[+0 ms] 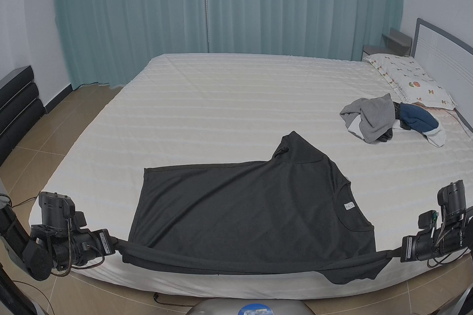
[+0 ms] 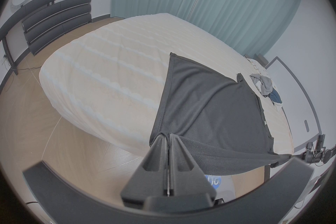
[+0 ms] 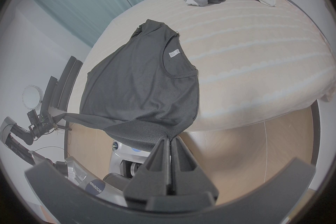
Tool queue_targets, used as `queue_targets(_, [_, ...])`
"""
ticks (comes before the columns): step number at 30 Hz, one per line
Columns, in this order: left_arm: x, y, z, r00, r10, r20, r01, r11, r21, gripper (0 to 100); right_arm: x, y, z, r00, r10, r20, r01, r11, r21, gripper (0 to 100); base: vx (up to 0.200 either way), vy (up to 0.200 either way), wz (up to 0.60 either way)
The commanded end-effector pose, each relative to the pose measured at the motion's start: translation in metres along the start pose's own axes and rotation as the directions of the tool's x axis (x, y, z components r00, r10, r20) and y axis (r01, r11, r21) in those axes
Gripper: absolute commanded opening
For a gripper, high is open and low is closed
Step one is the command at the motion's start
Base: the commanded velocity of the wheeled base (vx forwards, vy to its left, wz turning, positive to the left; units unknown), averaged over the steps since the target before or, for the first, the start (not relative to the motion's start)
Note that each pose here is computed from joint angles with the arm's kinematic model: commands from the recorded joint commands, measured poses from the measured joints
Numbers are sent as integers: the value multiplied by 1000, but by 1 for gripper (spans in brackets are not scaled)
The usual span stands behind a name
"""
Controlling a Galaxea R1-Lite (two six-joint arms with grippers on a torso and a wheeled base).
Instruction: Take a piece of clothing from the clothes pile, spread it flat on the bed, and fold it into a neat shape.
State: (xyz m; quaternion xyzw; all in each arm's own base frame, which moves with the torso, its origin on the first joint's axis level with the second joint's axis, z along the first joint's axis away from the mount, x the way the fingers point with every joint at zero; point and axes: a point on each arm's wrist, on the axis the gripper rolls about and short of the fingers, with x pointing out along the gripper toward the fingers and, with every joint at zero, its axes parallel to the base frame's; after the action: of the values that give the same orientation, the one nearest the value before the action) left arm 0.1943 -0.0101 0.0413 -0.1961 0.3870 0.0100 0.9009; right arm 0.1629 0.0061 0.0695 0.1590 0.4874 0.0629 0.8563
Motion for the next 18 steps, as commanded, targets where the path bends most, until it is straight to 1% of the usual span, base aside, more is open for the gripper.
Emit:
queue_targets(1, [1,0,1,1000,-1,2,1,1000,-6,0,-2,1,1,1000,3,13,-3,1000,-3,0,0,0,0])
queue_targets(4, [4,-2,6,1000,-11,16,11,1000,-6,0,1,2,9,1000,8,26,-8,1000,-7,0,0,0,0])
queue_targets(9, [12,-6,19,999,-29,42,29,1000,-4,0,15,3,32,1000,7,23,-7,1000,2,0,0,0,0])
queue_targets(11, [19,-7,23,999,-27,41,27,1000,-7,0,22,4,43,1000,8,22,-8,1000,1,0,0,0,0])
queue_targets(12, [19,-7,23,999,-27,41,27,1000,-7,0,23,4,43,1000,8,21,-8,1000,2,0,0,0,0])
queue_targets(15, [35,-7,30,999,-19,33,20,1000,-11,0,40,4,62,1000,8,16,-8,1000,3,0,0,0,0])
queue_targets(18, [45,-7,33,999,-17,27,17,1000,-11,0,52,3,73,1000,6,9,-6,1000,9,0,0,0,0])
